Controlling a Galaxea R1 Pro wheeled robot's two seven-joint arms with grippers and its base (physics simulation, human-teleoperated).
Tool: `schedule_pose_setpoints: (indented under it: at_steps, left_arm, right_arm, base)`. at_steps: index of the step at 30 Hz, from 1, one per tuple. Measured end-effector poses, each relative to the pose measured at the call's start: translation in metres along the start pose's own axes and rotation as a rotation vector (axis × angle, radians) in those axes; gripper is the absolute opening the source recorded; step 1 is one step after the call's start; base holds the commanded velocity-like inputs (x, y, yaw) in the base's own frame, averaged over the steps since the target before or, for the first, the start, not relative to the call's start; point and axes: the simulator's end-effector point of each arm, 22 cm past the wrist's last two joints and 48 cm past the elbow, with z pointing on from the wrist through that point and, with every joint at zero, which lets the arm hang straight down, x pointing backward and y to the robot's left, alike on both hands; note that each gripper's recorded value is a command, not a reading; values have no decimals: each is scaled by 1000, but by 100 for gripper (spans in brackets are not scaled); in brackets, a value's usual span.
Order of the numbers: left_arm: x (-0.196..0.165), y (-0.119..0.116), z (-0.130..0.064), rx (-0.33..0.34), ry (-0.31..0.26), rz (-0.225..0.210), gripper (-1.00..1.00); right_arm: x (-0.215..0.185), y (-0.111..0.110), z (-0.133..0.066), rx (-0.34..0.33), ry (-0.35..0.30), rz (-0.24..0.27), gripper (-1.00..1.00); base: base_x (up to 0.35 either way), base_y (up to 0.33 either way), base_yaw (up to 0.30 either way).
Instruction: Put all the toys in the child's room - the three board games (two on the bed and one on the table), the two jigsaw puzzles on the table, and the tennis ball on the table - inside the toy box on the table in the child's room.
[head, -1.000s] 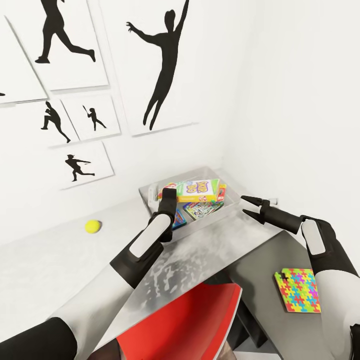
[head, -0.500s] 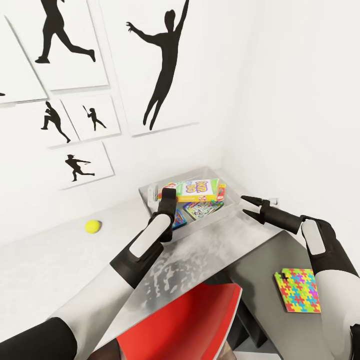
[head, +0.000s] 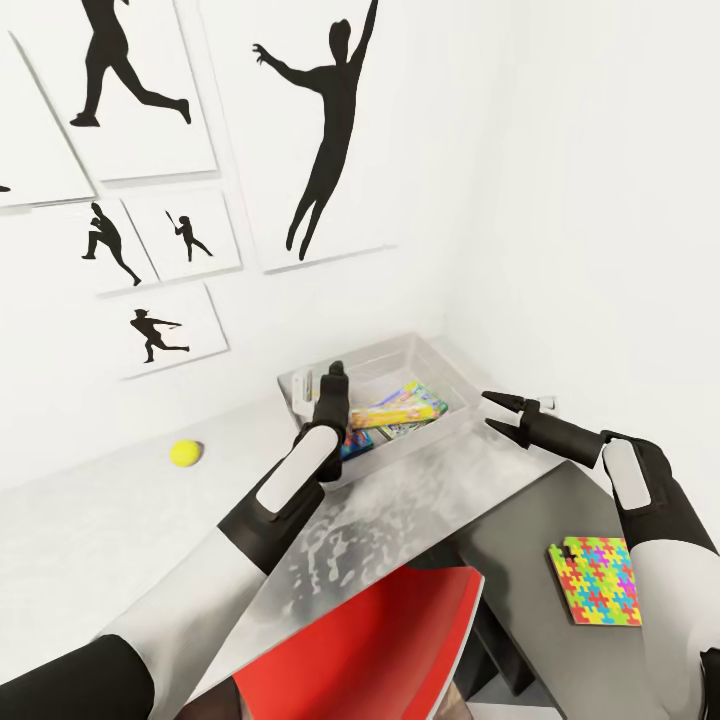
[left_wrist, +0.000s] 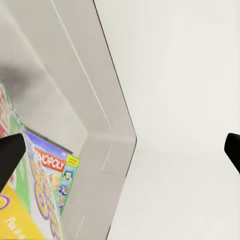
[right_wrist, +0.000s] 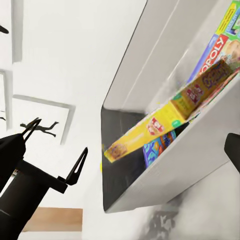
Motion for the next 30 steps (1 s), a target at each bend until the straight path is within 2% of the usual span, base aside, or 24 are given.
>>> schedule_pose_setpoints:
  at_steps: [22, 30]
  left_arm:
    - [2, -2, -1, 3, 10, 1, 100]
    - [11, -29, -10, 60, 44, -18, 100]
  right_arm:
    - [0, 0, 0, 0, 0, -1, 100]
    - [-1, 0, -1, -1, -1, -1, 100]
  base:
    - [0, 0, 0]
    - [0, 0, 0]
